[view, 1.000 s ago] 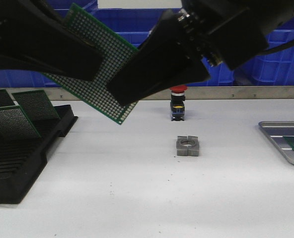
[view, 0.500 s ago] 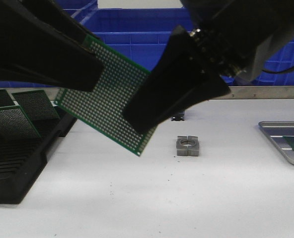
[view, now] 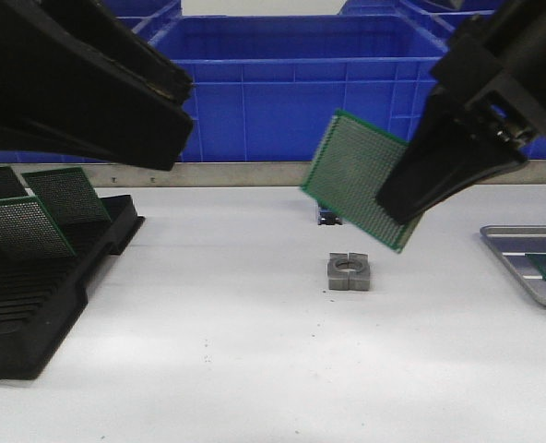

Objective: Place circuit board on tray

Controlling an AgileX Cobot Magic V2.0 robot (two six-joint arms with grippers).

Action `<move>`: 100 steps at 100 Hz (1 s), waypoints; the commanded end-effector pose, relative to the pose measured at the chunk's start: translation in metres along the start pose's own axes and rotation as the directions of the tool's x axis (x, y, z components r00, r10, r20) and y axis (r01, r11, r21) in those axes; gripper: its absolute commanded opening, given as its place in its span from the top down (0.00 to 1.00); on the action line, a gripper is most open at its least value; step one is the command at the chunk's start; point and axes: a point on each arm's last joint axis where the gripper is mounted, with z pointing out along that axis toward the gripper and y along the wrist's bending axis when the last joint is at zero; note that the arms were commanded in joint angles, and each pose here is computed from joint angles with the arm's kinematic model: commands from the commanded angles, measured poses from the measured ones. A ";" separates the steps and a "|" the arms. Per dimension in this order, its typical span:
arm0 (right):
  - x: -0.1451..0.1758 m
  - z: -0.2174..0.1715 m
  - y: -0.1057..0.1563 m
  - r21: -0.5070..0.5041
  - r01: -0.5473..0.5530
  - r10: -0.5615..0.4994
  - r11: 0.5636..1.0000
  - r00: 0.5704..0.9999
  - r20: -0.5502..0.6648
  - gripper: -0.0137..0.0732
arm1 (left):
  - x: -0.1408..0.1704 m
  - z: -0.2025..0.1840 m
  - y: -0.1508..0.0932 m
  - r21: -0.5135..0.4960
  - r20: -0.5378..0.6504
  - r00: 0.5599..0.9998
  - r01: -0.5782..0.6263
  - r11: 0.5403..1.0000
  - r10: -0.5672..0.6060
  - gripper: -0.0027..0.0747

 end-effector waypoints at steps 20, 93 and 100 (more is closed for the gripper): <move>0.013 -0.046 -0.078 0.300 -0.282 0.215 0.911 0.947 0.238 0.92 | -0.019 -0.006 -0.003 -0.005 0.087 0.996 -0.005 1.000 0.005 0.31; 0.046 -0.058 -0.148 0.535 -0.469 0.309 0.702 0.878 0.365 0.17 | -0.019 -0.006 -0.003 -0.005 0.085 0.996 -0.006 1.000 0.006 0.32; 0.046 -0.057 -0.147 0.525 -0.468 0.315 0.711 0.879 0.357 0.18 | -0.018 -0.006 -0.002 -0.009 0.085 0.996 -0.005 1.000 0.005 0.32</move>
